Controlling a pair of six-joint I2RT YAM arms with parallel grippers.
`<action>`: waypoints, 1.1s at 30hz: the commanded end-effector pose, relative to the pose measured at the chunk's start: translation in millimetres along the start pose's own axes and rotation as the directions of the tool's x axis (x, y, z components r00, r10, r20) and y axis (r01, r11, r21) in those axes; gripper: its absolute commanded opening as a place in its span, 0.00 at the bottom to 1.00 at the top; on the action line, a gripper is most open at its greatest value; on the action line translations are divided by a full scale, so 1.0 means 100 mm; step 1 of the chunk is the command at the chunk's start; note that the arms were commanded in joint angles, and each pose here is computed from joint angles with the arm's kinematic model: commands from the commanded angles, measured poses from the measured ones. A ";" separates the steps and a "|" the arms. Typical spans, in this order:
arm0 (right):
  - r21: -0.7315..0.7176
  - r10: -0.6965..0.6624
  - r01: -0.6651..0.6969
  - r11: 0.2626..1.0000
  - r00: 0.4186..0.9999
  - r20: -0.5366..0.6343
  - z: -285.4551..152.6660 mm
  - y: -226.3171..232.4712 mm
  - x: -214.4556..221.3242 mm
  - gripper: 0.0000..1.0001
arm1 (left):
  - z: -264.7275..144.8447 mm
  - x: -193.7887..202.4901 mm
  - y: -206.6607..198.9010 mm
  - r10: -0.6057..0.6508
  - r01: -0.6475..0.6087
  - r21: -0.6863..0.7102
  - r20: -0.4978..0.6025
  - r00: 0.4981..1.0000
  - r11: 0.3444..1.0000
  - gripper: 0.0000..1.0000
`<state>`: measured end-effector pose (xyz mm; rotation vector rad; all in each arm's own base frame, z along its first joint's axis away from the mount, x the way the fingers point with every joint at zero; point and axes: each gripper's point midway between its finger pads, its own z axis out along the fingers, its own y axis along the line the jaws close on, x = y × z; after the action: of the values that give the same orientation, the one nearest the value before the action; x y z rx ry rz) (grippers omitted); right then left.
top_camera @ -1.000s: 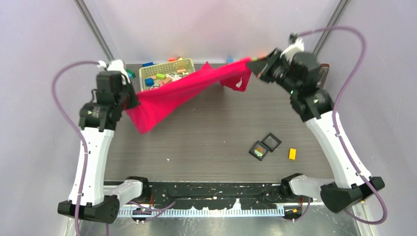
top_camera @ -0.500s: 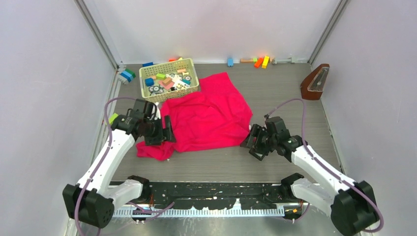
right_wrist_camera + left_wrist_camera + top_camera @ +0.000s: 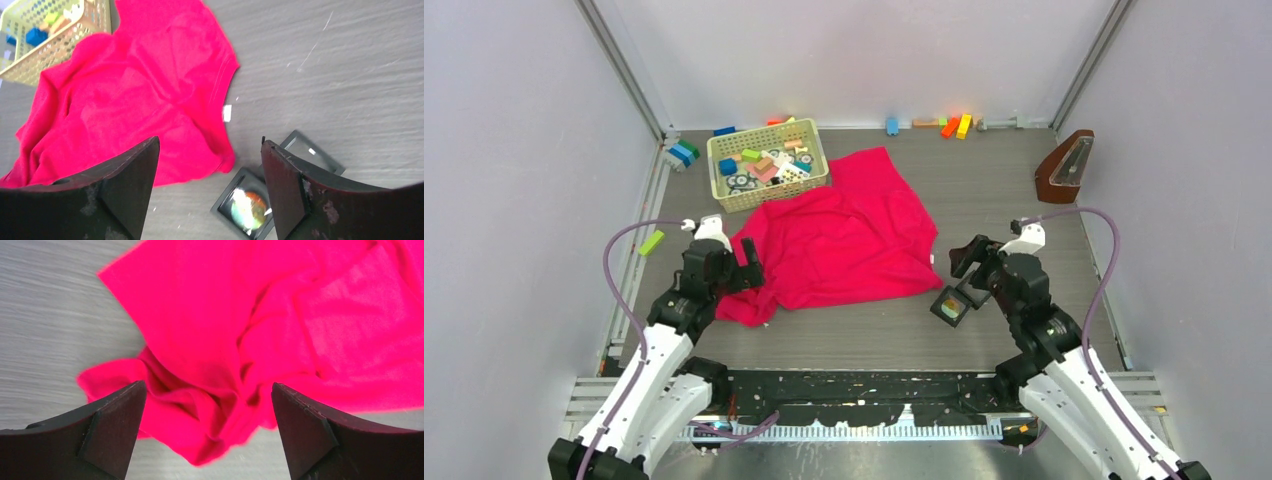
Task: Remove the brooch from the garment
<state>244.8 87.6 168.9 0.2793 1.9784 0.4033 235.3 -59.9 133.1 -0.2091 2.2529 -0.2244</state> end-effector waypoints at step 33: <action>0.402 -0.225 0.121 0.908 0.948 0.223 1.44 -1.63 -0.26 0.83 | 1.34 -0.66 0.47 0.280 -0.256 -0.124 0.576 0.768 0.959 0.95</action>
<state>342.0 -59.7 25.0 0.4189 1.8953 -0.2398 359.6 2.7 68.7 -0.0492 1.8180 0.1050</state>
